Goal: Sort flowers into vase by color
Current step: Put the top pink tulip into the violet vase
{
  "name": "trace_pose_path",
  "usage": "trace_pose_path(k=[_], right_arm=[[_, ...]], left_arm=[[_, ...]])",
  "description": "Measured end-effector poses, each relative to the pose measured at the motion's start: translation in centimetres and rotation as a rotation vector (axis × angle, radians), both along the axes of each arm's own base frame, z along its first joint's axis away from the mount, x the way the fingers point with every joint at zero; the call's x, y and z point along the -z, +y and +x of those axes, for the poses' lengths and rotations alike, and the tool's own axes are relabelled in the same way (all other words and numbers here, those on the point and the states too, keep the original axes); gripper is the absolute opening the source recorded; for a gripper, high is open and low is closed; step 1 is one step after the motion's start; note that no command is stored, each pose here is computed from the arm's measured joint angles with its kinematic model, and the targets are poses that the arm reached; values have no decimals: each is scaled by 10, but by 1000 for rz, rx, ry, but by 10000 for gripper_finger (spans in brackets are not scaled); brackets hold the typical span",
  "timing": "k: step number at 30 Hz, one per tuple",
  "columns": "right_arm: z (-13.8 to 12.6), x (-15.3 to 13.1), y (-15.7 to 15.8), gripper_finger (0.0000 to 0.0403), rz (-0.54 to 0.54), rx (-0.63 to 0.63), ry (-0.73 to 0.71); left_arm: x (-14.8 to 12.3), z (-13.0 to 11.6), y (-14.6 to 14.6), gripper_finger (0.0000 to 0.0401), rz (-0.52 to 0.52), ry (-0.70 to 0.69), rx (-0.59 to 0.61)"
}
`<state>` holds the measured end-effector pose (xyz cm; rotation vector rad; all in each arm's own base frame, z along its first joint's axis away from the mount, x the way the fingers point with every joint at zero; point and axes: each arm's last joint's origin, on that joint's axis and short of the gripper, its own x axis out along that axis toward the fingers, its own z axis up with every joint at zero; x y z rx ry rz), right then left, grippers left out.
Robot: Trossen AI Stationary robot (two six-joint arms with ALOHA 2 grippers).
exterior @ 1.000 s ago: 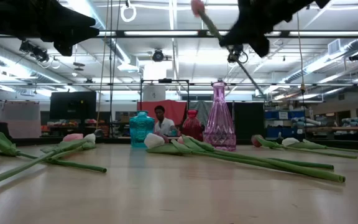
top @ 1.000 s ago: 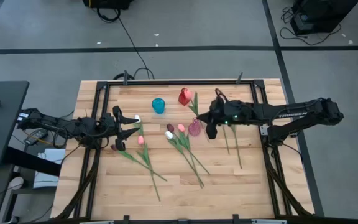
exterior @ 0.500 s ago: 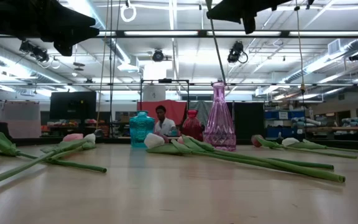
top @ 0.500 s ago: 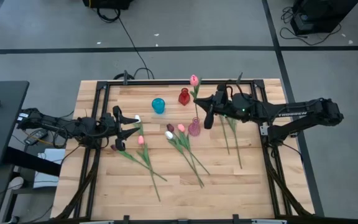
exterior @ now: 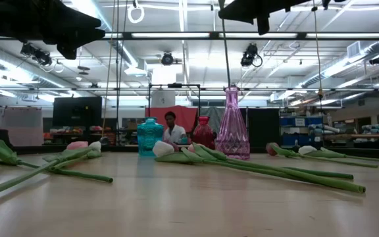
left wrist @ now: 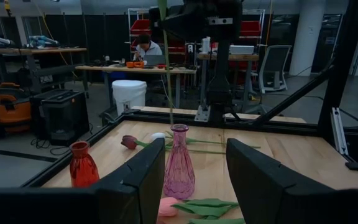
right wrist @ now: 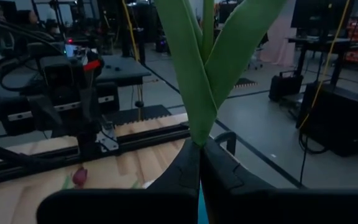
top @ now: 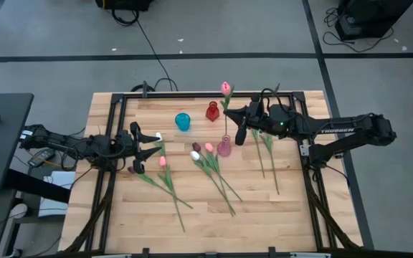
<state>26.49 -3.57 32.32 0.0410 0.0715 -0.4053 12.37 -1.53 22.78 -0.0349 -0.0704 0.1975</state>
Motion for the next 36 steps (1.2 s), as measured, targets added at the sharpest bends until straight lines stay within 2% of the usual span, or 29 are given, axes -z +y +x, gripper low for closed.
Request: trace_pose_path(k=[20, 36], right_arm=[[1, 1, 2, 11, 61, -39, -17], [0, -1, 6, 11, 43, -48, -26]], left_arm=[[0, 0, 0, 176, 1, 2, 0], [0, 0, 0, 176, 1, 3, 0]])
